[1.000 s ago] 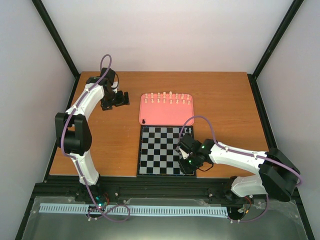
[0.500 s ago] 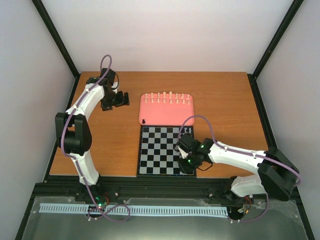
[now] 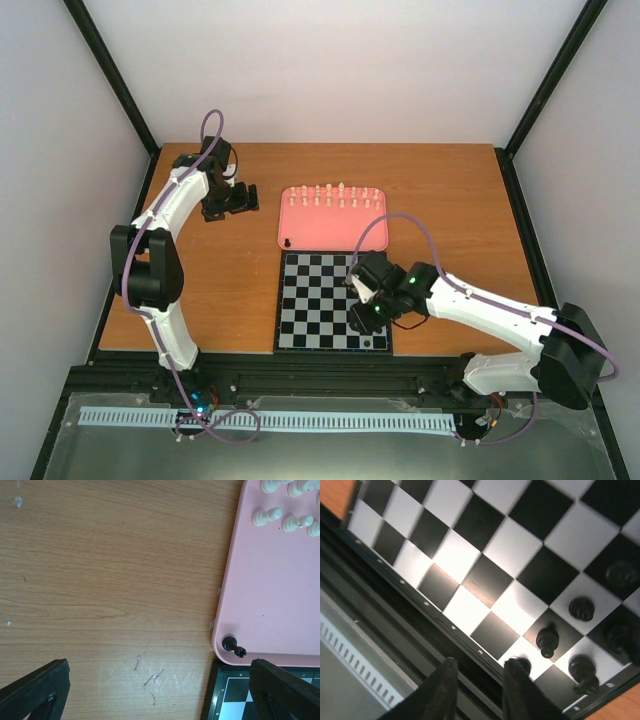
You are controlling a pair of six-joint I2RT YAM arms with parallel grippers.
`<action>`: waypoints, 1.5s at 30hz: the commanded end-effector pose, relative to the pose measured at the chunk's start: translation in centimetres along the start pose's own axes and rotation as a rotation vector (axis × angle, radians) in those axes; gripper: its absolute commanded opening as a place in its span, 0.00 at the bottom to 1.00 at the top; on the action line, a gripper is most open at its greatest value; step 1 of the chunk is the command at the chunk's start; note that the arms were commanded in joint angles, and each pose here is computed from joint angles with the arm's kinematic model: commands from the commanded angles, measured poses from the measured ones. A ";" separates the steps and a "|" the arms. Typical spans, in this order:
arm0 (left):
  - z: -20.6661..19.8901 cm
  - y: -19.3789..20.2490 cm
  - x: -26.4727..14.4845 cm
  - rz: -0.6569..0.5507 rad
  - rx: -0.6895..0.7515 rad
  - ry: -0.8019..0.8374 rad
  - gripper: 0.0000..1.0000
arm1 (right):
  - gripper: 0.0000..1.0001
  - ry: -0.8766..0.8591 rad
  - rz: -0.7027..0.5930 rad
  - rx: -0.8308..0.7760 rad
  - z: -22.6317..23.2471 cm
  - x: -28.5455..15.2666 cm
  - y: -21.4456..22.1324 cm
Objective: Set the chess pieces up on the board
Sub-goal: Place the chess piece on the chessboard, then pick up the chess piece from the storage box.
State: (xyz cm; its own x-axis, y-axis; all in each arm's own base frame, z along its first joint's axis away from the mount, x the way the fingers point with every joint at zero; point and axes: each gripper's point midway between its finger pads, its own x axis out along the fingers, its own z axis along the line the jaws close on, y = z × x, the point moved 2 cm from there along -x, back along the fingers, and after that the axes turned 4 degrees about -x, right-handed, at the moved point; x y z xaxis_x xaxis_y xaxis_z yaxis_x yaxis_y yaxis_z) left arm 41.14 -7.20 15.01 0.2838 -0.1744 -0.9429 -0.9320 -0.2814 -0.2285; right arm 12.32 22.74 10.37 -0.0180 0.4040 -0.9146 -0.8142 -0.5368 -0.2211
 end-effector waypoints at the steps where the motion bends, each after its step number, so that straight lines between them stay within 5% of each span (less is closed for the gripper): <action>1: -0.3 -0.7 -1.3 -0.041 -0.014 0.020 1.00 | 0.41 0.024 -0.069 -0.079 1.5 -3.5 -2.9; 3: -0.4 -0.8 -1.4 -0.043 -0.014 0.024 1.00 | 0.63 0.079 -0.084 -0.107 1.5 -4.1 -5.1; 4: -0.4 -0.8 -1.5 -0.042 -0.014 0.026 1.00 | 0.64 0.097 -0.082 -0.121 1.5 -4.0 -6.3; 19: -1.0 -1.3 -3.1 -0.075 -0.007 0.052 1.00 | 0.58 0.138 -0.160 -0.122 -2.0 4.1 -28.3; 27: -0.8 -0.9 -2.7 -0.064 -0.012 0.050 1.00 | 0.52 0.039 -0.126 -0.084 -3.4 8.4 -30.4; 45: -0.8 -1.0 -1.8 -0.043 -0.016 0.047 1.00 | 0.35 -0.018 -0.091 -0.077 -3.6 11.0 -30.6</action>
State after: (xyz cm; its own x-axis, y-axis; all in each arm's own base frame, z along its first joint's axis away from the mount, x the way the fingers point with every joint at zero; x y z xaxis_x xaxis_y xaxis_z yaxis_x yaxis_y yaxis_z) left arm 41.03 -7.47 15.82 0.2978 -0.1968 -0.9341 -0.9287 -0.2861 -0.2358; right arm 38.93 40.84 6.15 0.0479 0.4658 -0.8836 -0.7670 -0.5495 -0.3313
